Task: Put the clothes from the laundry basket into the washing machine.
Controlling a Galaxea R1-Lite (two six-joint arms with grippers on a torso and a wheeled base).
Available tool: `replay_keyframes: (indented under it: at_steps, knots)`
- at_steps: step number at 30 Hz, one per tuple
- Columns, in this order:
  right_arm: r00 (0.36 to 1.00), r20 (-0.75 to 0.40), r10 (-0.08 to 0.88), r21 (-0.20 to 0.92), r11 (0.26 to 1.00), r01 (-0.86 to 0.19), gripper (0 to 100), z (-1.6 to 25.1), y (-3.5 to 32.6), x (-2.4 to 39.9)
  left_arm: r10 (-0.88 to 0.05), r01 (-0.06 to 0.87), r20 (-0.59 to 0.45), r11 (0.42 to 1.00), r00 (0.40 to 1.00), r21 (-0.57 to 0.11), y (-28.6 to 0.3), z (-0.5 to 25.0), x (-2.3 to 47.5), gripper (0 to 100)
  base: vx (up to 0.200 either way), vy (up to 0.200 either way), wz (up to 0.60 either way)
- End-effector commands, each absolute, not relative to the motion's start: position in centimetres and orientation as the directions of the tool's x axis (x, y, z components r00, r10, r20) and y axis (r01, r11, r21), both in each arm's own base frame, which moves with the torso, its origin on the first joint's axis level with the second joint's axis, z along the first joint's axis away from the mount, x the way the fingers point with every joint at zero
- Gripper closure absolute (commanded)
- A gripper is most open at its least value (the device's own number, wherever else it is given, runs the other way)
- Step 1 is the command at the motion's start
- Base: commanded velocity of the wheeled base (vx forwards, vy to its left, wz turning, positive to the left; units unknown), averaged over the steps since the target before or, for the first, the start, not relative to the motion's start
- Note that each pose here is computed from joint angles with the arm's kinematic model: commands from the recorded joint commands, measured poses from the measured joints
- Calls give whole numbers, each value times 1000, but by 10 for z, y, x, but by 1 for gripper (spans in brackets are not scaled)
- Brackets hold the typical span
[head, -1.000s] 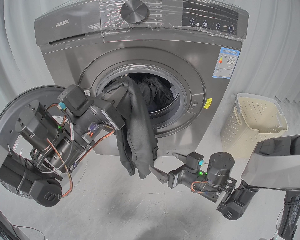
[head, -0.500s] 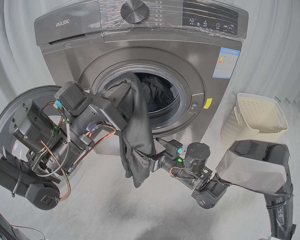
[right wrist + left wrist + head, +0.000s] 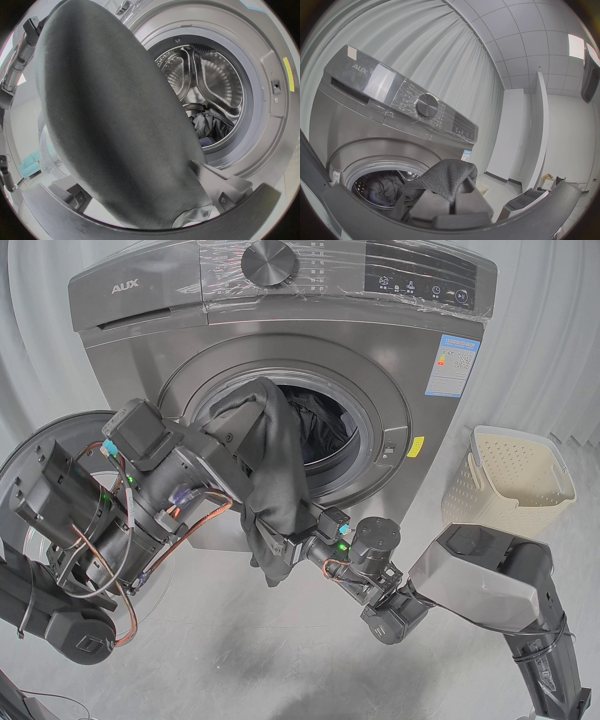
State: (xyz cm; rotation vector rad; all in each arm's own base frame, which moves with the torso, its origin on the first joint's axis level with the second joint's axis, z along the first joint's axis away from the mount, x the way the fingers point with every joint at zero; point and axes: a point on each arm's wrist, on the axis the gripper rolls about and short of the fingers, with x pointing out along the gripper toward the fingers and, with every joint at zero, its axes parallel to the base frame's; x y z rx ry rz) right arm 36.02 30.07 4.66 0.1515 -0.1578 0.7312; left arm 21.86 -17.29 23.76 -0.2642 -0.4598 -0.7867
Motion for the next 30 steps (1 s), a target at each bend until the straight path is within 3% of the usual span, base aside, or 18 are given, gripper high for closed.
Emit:
replay_keyframes:
  at_steps: [1,3,4,10,19,30]
  knots:
    - [743,192,641,85,743,-664,0,33,302,370,-616,737,510,674,601,-55,-171,244,213,100,0,0,0]
    - [743,189,642,87,743,-664,0,31,302,370,-617,738,508,672,601,-56,-172,244,213,100,0,0,0]
    - [743,192,641,88,743,-664,100,32,303,370,-616,737,508,673,602,-56,-171,244,213,100,0,0,0]
    - [765,218,606,99,766,-635,100,43,297,373,-607,726,503,685,616,-63,-169,242,217,100,0,0,0]
    - [808,243,536,103,814,-571,100,91,244,367,-537,617,417,784,733,-74,-144,217,252,100,0,0,0]
    - [793,306,526,105,810,-578,100,133,232,346,-592,610,163,786,789,-102,-144,146,262,100,0,0,0]
